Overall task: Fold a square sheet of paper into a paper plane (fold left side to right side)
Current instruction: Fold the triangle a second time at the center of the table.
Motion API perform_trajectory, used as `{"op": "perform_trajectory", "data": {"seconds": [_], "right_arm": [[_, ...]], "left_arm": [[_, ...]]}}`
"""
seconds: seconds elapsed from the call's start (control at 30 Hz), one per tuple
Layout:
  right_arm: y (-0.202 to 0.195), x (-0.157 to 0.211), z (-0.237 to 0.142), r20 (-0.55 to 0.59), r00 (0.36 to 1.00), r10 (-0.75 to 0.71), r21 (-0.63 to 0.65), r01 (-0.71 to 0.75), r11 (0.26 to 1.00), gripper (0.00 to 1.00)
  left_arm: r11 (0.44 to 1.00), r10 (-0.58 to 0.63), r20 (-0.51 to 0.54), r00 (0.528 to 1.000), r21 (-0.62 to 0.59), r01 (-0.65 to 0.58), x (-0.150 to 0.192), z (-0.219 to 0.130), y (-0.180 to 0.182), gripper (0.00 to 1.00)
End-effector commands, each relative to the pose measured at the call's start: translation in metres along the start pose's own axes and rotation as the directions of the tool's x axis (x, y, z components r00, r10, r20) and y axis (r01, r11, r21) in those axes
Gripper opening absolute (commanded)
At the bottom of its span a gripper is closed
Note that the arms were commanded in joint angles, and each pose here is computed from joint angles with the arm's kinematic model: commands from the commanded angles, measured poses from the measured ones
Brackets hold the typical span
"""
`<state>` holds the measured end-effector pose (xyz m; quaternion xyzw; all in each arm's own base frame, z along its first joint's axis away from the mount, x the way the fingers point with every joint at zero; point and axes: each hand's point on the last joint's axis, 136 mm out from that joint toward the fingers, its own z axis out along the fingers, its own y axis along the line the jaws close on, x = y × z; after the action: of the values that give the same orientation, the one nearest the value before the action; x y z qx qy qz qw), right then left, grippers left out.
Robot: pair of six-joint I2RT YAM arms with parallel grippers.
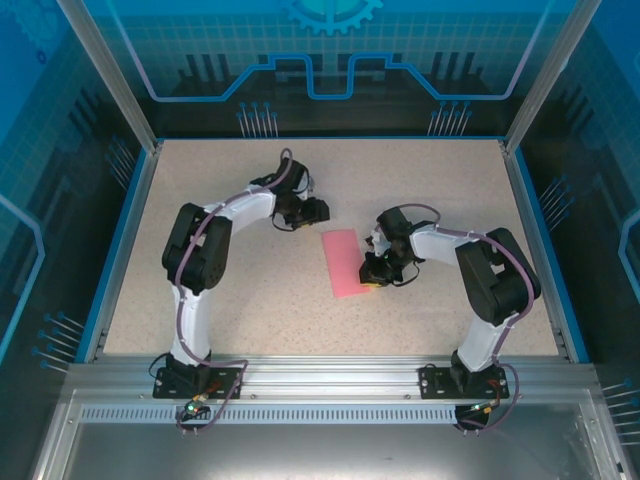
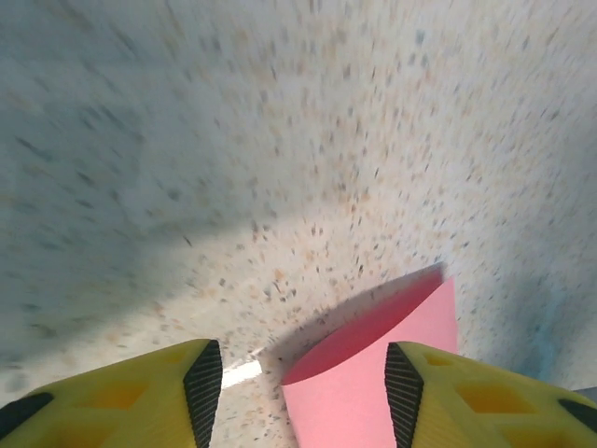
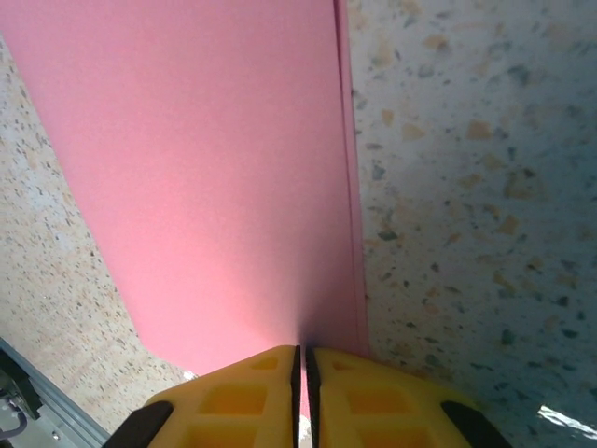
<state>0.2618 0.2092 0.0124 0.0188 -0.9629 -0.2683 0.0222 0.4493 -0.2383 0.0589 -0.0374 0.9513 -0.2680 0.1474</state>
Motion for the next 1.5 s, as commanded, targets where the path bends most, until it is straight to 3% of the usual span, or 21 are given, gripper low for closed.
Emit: {"op": "perform_trajectory", "data": {"seconds": [0.0,0.23,0.53,0.9,1.47], "right_arm": [[0.018,-0.011,-0.021,0.073,0.996,-0.053,-0.019,0.054,0.998,0.17],[0.018,-0.022,-0.061,0.194,0.975,-0.104,0.032,0.1,0.995,0.42],[0.01,-0.031,-0.059,0.187,0.979,-0.077,-0.01,0.08,0.997,0.5],[0.003,-0.04,-0.045,0.166,0.985,-0.052,-0.031,0.058,0.998,0.51],[0.021,-0.103,-0.03,0.175,0.983,-0.063,-0.179,0.094,0.979,0.51]], "left_arm": [[0.997,0.068,0.075,0.995,0.041,-0.072,-0.015,-0.055,-0.029,0.54],[0.992,0.062,0.032,0.998,0.108,-0.065,0.053,-0.061,-0.046,0.54],[0.994,0.055,-0.094,0.994,0.095,-0.046,0.12,-0.02,-0.059,0.52],[0.999,0.01,-0.145,0.989,0.046,-0.003,0.123,0.016,-0.046,0.5],[1.0,0.002,-0.143,0.99,0.014,0.001,0.128,0.013,-0.036,0.5]]}}
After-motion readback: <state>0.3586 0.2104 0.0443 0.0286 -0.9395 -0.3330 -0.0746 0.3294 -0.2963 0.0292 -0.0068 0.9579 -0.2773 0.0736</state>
